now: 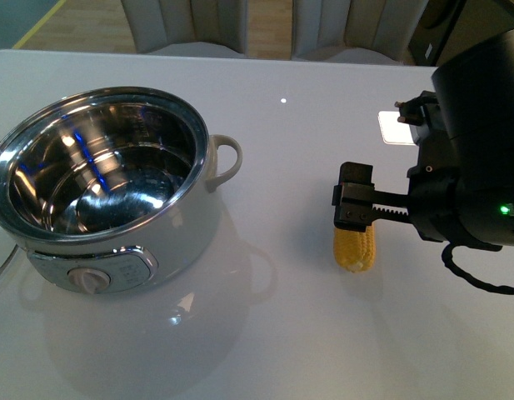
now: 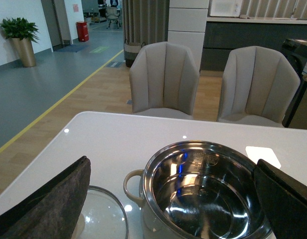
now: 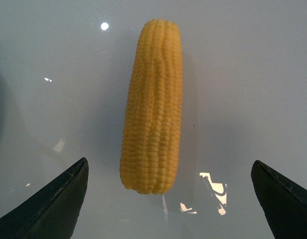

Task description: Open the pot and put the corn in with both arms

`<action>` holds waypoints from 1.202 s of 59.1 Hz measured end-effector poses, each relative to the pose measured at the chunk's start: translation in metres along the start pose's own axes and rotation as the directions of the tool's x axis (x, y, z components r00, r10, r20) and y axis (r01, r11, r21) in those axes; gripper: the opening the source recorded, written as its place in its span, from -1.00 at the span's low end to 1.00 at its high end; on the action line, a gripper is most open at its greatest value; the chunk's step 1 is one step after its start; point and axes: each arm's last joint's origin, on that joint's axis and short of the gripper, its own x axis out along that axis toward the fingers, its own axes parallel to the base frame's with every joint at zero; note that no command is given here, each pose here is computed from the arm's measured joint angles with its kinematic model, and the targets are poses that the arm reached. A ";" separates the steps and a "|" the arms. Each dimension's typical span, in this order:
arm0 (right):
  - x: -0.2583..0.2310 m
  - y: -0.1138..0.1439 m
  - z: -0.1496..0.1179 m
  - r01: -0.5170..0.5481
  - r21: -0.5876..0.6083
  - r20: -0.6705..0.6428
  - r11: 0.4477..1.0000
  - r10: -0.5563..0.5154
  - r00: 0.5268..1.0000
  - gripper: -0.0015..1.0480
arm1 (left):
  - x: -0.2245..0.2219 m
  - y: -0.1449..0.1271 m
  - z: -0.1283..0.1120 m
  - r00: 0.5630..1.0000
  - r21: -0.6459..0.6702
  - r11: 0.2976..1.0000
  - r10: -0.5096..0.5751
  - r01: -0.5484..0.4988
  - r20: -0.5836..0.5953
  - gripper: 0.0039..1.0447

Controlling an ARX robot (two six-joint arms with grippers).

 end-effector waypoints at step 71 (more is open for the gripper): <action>0.082 0.009 -0.016 0.032 -0.001 -0.078 0.999 -0.032 0.996 0.83 | 0.000 0.000 0.000 1.000 0.000 1.000 0.000 0.000 0.000 0.88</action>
